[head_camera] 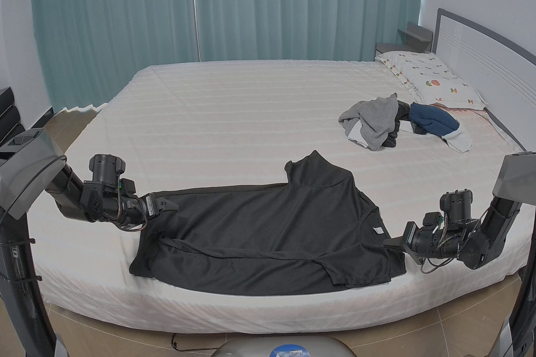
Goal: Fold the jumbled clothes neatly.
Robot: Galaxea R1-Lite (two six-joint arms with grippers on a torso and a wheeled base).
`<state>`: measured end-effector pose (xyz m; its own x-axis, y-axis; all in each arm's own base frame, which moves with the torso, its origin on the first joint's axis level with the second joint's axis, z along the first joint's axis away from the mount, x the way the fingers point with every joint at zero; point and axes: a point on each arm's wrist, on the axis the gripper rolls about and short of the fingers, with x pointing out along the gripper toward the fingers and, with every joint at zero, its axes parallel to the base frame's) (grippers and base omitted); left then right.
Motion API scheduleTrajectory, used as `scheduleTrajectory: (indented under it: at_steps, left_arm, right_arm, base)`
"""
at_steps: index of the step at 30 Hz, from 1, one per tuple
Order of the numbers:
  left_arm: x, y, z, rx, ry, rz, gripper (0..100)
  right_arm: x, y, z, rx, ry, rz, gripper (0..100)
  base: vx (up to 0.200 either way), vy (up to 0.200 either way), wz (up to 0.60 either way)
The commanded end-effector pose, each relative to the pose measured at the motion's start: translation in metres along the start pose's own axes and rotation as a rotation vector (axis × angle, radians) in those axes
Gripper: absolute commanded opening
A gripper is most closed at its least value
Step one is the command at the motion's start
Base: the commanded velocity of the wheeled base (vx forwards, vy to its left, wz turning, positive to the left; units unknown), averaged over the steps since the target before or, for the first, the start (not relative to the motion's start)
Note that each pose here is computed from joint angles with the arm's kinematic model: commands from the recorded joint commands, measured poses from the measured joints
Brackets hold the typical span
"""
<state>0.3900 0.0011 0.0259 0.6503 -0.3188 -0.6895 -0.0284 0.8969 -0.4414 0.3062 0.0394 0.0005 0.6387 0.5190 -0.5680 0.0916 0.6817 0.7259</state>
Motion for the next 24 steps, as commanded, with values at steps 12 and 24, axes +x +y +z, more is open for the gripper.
scheduleTrajectory:
  at_steps: [12, 24]
  left_arm:
    - [0.014, -0.007, -0.014, 0.098, 0.032, 0.104, 0]
    - [-0.021, -0.001, -0.004, 0.061, -0.029, 0.194, 0]
  right_arm:
    - [-0.001, 0.001, 0.0, -0.001, -0.003, 0.002, 0]
    - [-0.002, 0.002, 0.001, -0.005, -0.008, 0.006, 0]
  base:
    - [0.0, 0.0, 0.0]
    - [0.0, 0.0, 0.0]
